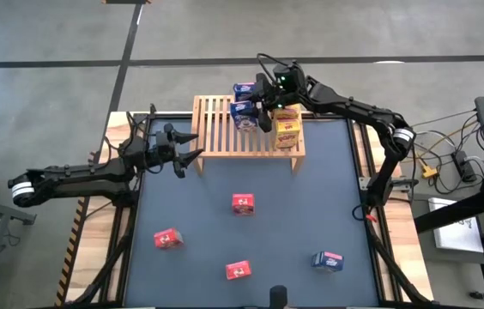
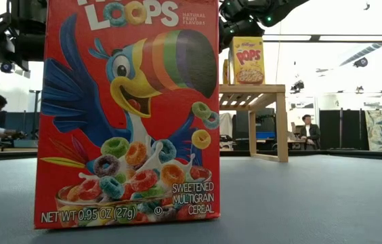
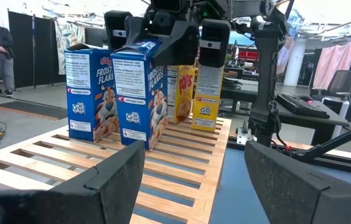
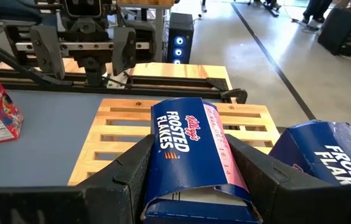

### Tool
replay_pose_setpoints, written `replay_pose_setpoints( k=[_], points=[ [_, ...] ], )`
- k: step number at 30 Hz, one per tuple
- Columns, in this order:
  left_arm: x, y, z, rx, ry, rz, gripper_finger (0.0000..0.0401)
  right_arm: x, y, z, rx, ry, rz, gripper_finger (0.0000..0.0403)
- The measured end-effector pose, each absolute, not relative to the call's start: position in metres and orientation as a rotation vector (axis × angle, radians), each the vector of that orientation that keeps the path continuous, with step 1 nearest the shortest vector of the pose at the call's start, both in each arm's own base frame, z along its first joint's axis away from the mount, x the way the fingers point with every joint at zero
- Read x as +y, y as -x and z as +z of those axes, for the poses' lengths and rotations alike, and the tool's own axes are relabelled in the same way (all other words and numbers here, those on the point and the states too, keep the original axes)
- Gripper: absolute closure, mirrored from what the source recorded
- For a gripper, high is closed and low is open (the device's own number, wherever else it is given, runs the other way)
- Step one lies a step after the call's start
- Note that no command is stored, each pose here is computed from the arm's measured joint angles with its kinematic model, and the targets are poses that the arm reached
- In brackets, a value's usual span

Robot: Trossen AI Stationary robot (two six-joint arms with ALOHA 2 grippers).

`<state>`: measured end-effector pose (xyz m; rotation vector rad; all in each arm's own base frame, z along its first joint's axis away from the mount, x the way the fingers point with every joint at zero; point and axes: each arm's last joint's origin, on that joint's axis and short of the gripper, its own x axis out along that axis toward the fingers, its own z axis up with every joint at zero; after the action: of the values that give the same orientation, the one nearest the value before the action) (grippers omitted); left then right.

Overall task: Stack cereal on shelf
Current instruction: Put the top blue cereal box on the shelf aligned with the other blue cereal box

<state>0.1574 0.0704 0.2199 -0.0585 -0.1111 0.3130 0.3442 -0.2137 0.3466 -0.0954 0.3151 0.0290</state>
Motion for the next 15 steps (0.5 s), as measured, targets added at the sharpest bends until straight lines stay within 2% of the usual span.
replay_pose_setpoints(
  k=[15],
  points=[
    [0.0704, -0.1574, 0.2199, -0.111, 0.059, 0.313, 0.014, -0.2131, -0.343, 0.3444, 0.342, 0.11, 0.03, 0.0236]
  ],
)
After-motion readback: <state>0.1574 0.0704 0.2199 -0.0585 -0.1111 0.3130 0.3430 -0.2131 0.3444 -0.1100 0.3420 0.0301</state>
